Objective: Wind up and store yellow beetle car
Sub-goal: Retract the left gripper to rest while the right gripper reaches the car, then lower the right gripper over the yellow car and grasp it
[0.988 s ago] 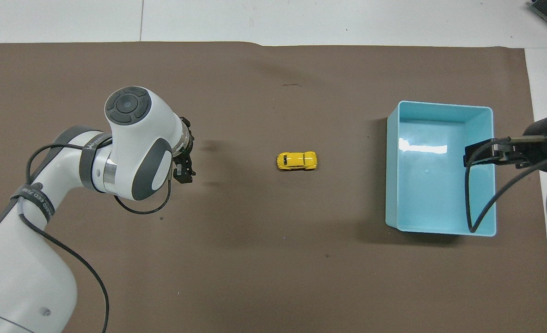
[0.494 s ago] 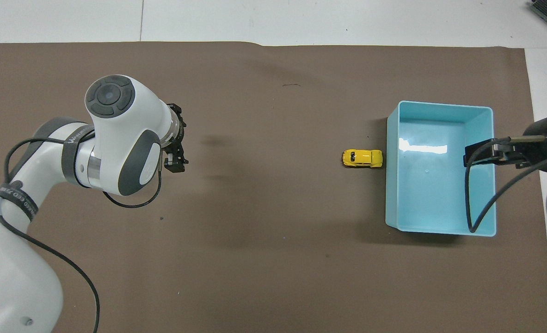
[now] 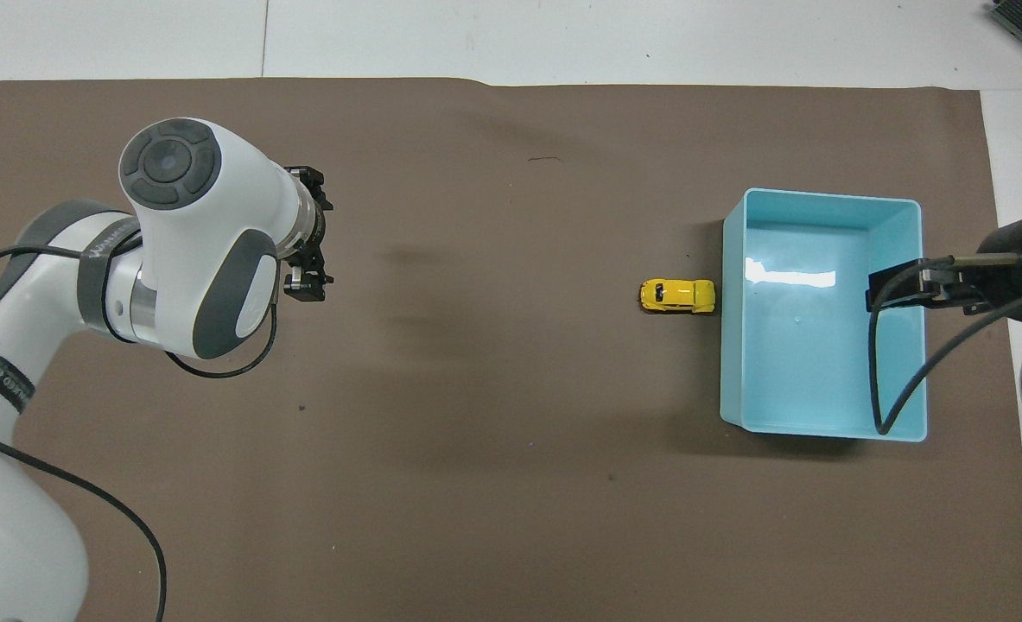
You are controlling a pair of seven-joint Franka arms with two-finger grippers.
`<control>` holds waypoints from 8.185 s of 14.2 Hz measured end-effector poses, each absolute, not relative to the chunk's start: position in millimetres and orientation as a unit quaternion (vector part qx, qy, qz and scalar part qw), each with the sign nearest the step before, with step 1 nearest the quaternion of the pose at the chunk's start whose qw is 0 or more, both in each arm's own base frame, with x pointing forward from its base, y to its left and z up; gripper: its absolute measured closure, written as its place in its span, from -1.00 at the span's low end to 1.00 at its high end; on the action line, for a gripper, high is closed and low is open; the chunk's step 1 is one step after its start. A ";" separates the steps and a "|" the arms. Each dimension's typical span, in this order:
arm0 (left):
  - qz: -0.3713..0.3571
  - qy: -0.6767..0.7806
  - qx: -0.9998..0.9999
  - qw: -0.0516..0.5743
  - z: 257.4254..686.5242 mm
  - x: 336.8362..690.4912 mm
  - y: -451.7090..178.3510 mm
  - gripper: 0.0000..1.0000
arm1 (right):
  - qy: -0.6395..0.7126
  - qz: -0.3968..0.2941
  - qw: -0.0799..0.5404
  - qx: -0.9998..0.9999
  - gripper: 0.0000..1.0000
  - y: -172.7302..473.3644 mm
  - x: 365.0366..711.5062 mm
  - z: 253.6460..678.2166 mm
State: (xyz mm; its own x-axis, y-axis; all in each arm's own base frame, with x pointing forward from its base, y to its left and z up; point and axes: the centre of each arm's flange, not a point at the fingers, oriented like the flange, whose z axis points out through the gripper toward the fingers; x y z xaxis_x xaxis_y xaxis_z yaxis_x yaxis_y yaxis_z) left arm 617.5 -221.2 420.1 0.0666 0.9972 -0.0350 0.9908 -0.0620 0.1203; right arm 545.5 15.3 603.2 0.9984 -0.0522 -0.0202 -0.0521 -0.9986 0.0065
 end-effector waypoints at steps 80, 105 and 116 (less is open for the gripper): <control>0.038 -0.012 0.999 -0.004 660.5 533.5 -31.2 -1.00 | -0.700 0.011 0.020 0.714 -1.00 159.7 593.6 374.6; 0.038 -0.012 0.999 -0.004 660.5 533.4 -31.1 -1.00 | -0.685 0.060 0.011 0.726 0.00 168.8 591.0 289.6; 0.038 -0.011 0.999 -0.004 660.5 533.4 -31.1 -1.00 | -0.685 0.055 0.009 0.726 0.00 198.2 608.9 352.3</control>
State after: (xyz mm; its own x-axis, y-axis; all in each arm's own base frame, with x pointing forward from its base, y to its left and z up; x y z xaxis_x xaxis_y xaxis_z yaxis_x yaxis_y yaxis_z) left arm 533.4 -31.1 660.5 0.9969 -0.0233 0.0751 -0.0227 -0.9997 -0.0088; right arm 608.9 198.2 352.3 0.0542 -0.9943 0.0921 -0.9962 -0.0601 -0.0634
